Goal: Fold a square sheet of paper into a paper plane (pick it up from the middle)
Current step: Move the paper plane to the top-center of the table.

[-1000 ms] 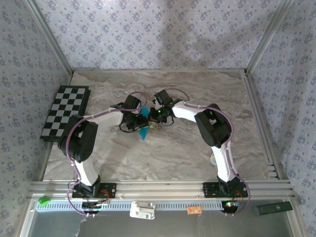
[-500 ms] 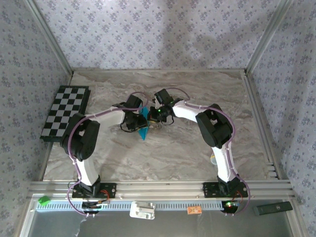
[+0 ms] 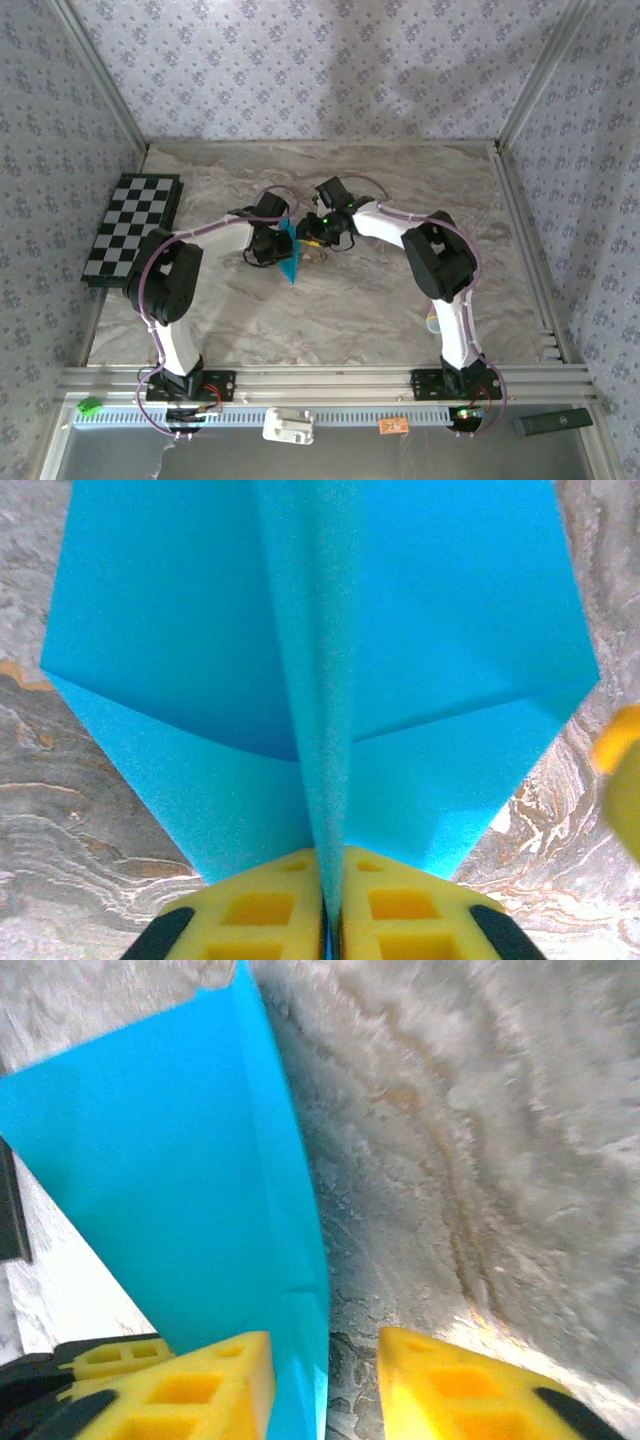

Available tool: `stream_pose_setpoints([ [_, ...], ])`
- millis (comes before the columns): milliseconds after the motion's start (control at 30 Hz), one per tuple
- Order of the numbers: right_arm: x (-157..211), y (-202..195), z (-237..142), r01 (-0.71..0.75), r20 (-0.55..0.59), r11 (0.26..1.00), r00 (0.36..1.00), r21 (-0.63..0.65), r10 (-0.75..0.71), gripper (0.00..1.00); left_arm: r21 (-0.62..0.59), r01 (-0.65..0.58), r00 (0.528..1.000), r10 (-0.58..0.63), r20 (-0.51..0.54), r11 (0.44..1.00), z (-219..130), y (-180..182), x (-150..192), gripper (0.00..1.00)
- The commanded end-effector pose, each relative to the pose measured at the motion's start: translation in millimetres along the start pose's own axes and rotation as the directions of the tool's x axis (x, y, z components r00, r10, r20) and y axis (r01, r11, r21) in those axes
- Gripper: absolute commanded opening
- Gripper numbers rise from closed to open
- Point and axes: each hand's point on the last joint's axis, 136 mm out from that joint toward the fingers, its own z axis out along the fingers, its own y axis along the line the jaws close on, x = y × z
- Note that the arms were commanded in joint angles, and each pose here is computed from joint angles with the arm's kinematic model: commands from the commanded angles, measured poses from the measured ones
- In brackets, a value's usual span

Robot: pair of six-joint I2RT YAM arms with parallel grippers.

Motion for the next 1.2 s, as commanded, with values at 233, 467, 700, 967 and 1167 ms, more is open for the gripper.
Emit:
stream_pose_setpoints([
  [233,-42.9,-52.0,-95.3,-0.041,0.269,0.980,0.963,0.193,-0.012,0.55,-0.060,-0.157,0.986,0.159,0.041,0.986,-9.8,-21.7,-34.8,0.08],
  [467,-51.2,-75.2,-130.6,-0.076,0.357,0.962,0.934,0.264,-0.024,0.59,-0.124,-0.275,0.960,0.279,0.024,0.954,2.6,-39.5,-65.8,0.08],
  [700,-48.9,-81.5,-133.4,-0.087,0.351,0.959,0.936,0.268,-0.014,0.61,-0.155,-0.293,0.954,0.299,0.020,0.944,21.7,-52.6,-87.3,0.08],
  [967,-46.9,-86.0,-131.4,-0.095,0.341,0.960,0.940,0.262,0.000,0.59,-0.206,-0.253,0.965,0.261,0.013,0.945,36.4,-50.1,-94.1,0.12],
  [1167,-46.5,-86.6,-130.2,-0.096,0.334,0.962,0.943,0.257,0.005,0.59,-0.207,-0.228,0.971,0.237,0.017,0.951,39.4,-51.3,-94.4,0.19],
])
